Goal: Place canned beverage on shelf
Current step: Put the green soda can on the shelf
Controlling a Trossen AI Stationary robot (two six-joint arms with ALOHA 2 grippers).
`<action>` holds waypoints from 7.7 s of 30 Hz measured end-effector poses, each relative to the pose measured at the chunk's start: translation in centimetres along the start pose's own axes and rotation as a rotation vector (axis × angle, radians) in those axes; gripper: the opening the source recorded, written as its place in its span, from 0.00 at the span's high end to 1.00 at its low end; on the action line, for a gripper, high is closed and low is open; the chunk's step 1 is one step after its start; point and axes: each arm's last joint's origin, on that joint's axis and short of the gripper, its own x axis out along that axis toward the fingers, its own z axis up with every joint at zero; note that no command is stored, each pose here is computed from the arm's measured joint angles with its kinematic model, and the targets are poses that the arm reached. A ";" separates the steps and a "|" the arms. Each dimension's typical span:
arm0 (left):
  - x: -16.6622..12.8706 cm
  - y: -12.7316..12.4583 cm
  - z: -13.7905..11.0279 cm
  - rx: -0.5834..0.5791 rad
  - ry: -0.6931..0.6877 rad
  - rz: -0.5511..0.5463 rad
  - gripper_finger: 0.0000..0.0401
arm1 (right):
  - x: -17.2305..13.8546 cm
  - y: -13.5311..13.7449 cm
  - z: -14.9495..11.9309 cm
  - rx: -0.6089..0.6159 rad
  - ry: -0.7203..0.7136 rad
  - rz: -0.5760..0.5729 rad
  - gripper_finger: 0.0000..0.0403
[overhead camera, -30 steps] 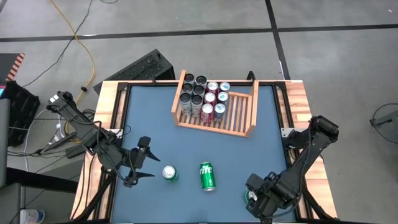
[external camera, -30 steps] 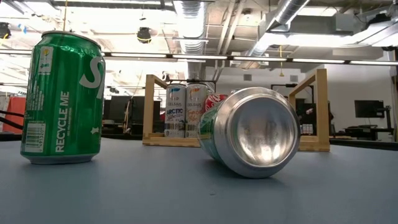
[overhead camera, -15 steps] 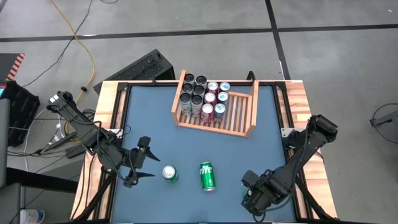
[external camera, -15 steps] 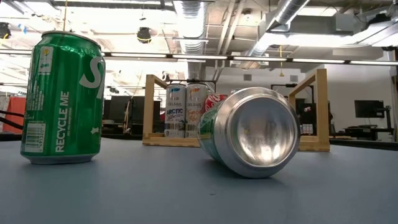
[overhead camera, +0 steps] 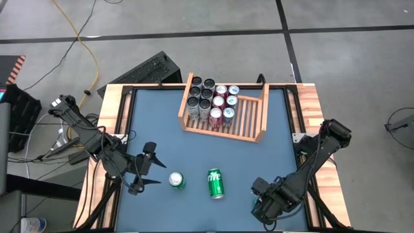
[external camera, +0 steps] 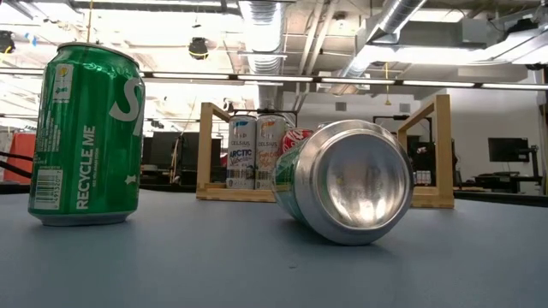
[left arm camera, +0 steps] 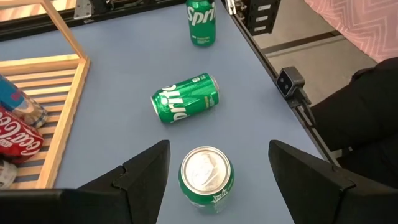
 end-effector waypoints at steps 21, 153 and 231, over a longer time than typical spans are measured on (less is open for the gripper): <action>0.0 0.0 0.0 -0.035 0.000 -0.001 0.35 | -0.1 -0.8 4.1 -0.476 -0.008 -0.054 0.44; 4.8 -2.6 0.5 0.069 -0.047 -0.072 0.35 | 1.4 1.4 3.4 -0.017 -1.065 0.268 0.29; 35.6 17.2 0.4 -0.322 0.320 0.281 0.35 | 5.2 -5.3 -5.1 0.303 -0.470 -0.196 0.29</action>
